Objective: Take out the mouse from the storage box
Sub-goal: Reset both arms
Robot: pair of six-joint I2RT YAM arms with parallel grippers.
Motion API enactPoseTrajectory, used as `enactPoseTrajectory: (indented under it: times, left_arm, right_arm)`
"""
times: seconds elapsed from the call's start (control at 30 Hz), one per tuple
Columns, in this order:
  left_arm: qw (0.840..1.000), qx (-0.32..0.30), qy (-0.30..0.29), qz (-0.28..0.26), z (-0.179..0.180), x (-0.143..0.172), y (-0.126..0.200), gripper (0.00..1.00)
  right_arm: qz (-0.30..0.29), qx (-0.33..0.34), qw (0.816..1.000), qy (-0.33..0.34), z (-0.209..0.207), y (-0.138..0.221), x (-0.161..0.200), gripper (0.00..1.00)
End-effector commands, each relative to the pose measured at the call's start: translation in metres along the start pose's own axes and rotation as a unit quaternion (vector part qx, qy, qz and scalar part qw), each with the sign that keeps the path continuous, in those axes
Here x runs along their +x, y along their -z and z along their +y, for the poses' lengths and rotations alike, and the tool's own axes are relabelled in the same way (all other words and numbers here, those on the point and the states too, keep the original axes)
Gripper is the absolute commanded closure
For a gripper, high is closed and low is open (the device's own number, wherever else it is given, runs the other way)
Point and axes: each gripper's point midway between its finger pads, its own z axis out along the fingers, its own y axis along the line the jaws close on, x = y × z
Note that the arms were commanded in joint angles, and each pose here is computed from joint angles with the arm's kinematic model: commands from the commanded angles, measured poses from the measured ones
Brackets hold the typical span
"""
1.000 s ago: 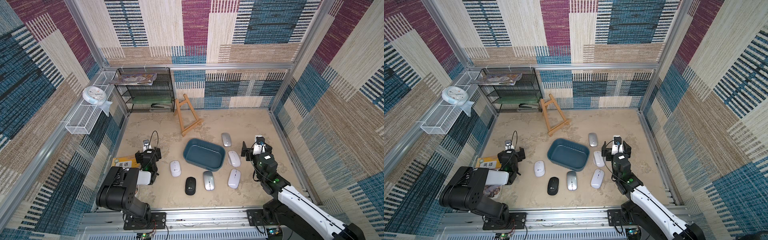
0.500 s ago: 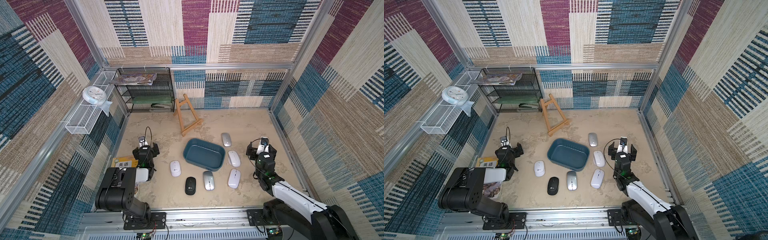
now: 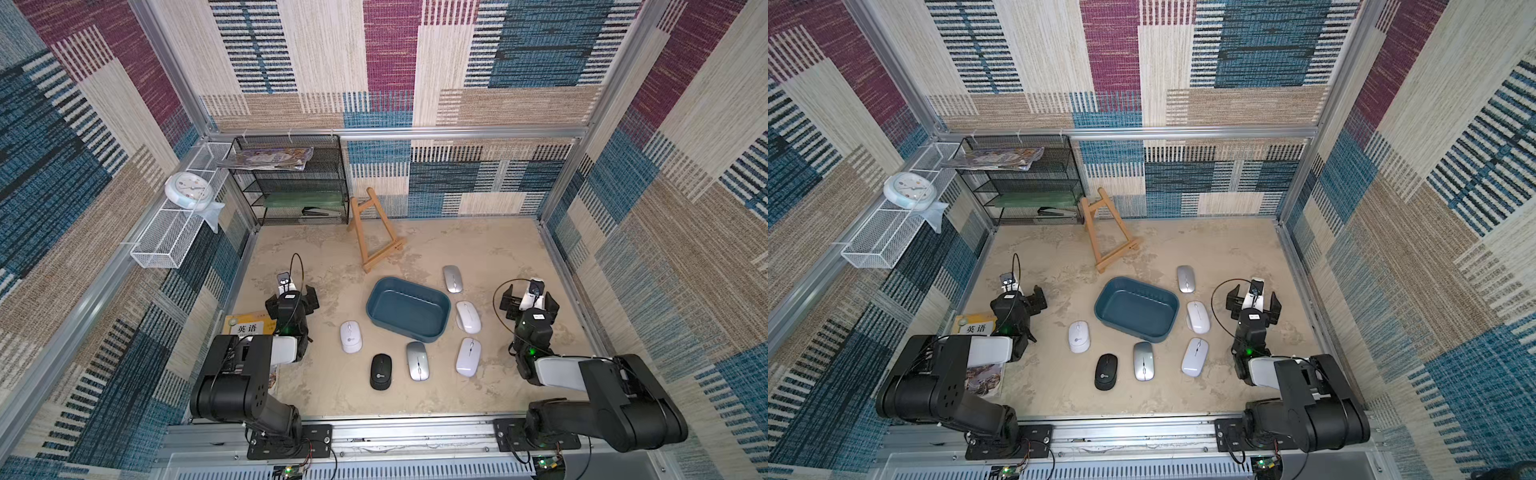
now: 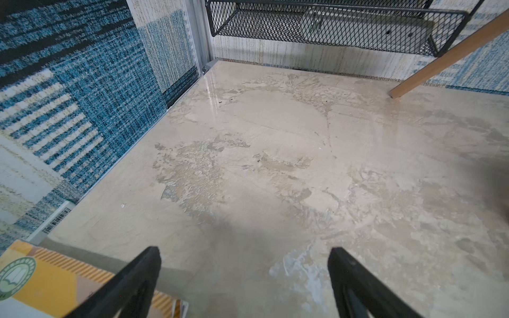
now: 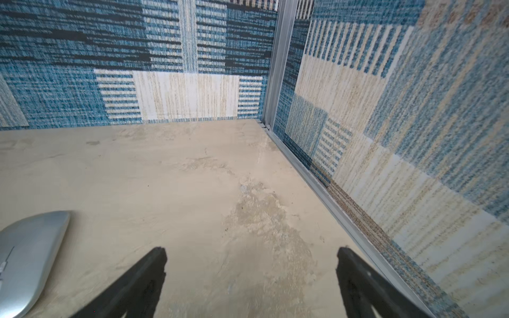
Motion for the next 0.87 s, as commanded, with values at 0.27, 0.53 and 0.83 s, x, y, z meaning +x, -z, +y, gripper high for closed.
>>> enactPoseTrajectory:
  times: [0.27, 0.53, 0.83]
  left_arm:
    - [1.000, 0.001, 0.005, -0.004, 0.000, -0.003, -0.001, 0.01]
    - [1.000, 0.004, 0.004, -0.002, -0.002, -0.002, -0.001, 0.01]
    - [1.000, 0.006, 0.003, 0.000, -0.002, -0.002, -0.002, 0.01]
  right_arm:
    - [-0.014, -0.064, 0.998, -0.024, 0.017, -0.027, 0.004, 0.01]
    - [0.002, -0.070, 0.997, -0.027, 0.019, -0.029, 0.007, 0.01]
    - [0.000, -0.069, 0.997, -0.027, 0.018, -0.029, 0.006, 0.01]
